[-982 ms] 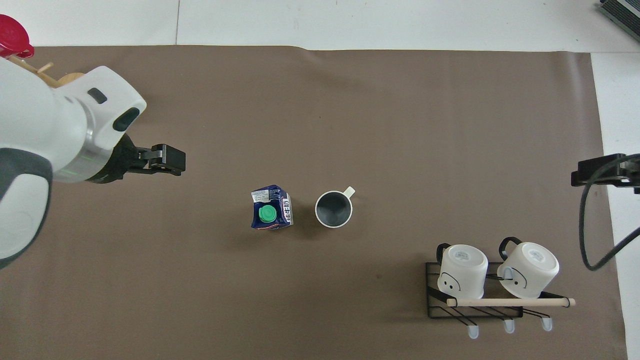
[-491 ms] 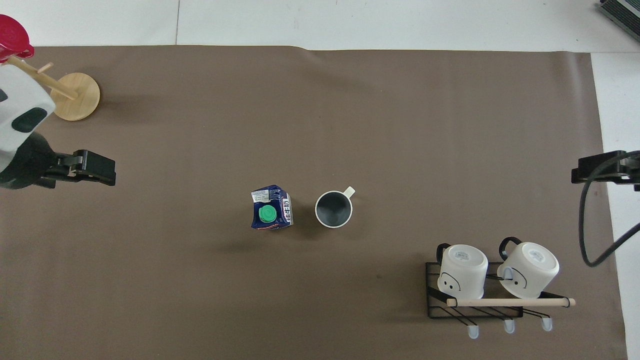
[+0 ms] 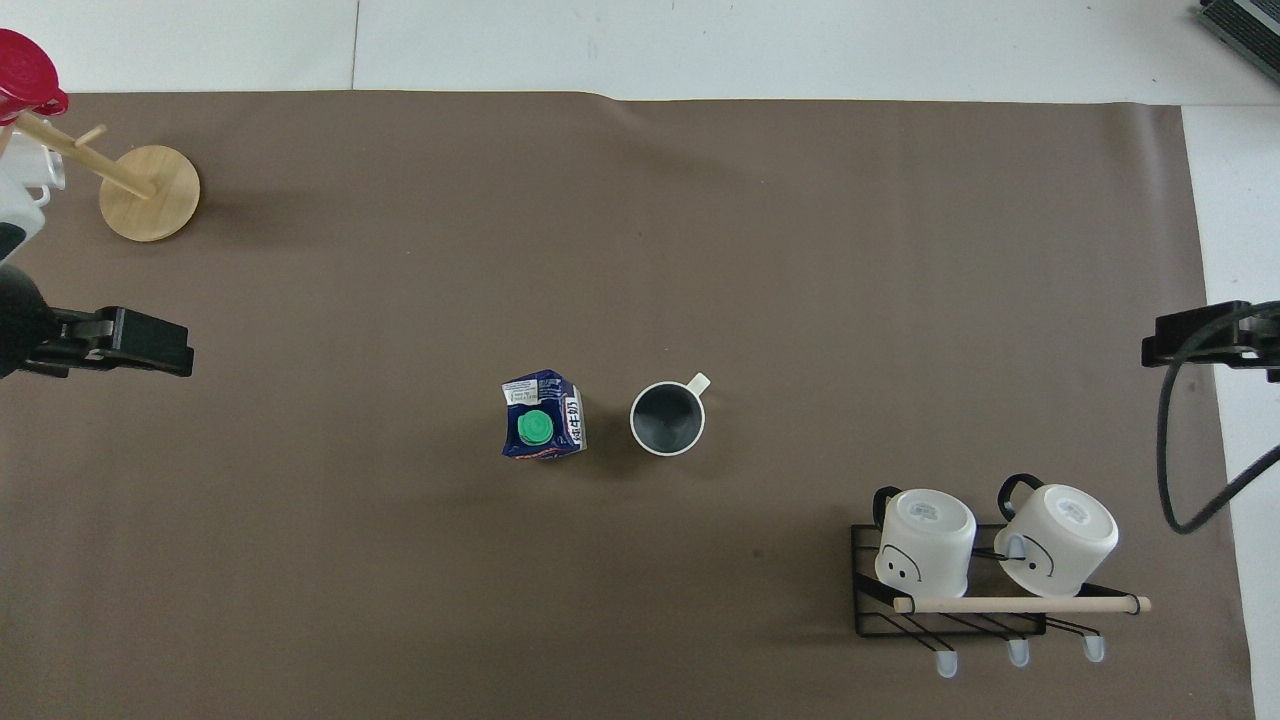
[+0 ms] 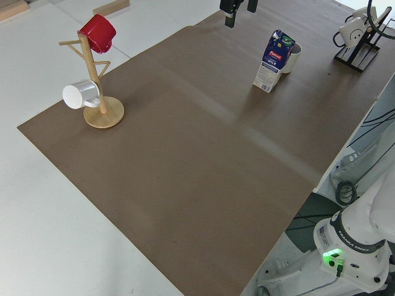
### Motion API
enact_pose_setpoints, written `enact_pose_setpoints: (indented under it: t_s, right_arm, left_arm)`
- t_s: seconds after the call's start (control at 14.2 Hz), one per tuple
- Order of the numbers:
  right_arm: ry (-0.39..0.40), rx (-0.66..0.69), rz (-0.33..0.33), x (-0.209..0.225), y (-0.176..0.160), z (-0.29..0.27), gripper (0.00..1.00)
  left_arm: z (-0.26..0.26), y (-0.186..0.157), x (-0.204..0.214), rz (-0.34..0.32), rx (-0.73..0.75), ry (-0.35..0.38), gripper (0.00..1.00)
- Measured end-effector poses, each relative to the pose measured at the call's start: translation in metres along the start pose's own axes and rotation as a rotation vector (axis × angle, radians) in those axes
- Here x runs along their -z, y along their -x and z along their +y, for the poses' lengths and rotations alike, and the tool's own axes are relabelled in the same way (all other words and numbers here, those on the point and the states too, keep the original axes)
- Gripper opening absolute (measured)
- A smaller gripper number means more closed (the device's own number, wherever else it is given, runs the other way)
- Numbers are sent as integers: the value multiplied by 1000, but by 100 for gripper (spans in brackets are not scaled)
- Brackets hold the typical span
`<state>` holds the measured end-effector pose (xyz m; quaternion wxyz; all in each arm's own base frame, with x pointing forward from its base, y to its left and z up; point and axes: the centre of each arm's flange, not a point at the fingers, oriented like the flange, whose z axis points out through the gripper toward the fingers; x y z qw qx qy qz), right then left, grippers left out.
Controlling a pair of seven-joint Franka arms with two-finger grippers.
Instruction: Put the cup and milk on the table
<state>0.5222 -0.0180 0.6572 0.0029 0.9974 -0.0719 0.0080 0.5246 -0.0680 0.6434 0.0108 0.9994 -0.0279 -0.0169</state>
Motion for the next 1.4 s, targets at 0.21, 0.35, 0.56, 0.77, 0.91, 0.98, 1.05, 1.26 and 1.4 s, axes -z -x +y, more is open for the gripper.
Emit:
enact_pose_setpoints:
  t_s: [0.21,0.35,0.56,0.77,0.91,0.98,1.05,1.26,1.4]
  right_arm:
    - [0,1,0,0,0,0,100]
    - [0,1,0,0,0,0,100]
    - [0,1,0,0,0,-1,100]
    - [0,1,0,0,0,-1,100]
    - [0,1,0,0,0,-1,100]
    - [0,1,0,0,0,-1,100]
    - [0,1,0,0,0,-1,100]
    - [0,1,0,0,0,-1,100]
    - [0,1,0,0,0,-1,100]
  left_arm:
    - [-9,-1,0,0,7,1,100]
    - [-16,-1,0,1,7,1,100]
    - [-17,-1,0,1,5,1,100]
    - [-21,-1,0,1,11,1,100]
    - [-23,-1,1,1,15,1,100]
    - [-23,-1,1,1,14,1,100]
    - [-22,-1,1,1,13,1,100]
    - [-22,-1,0,0,12,1,100]
    - [-22,-1,0,0,11,1,100]
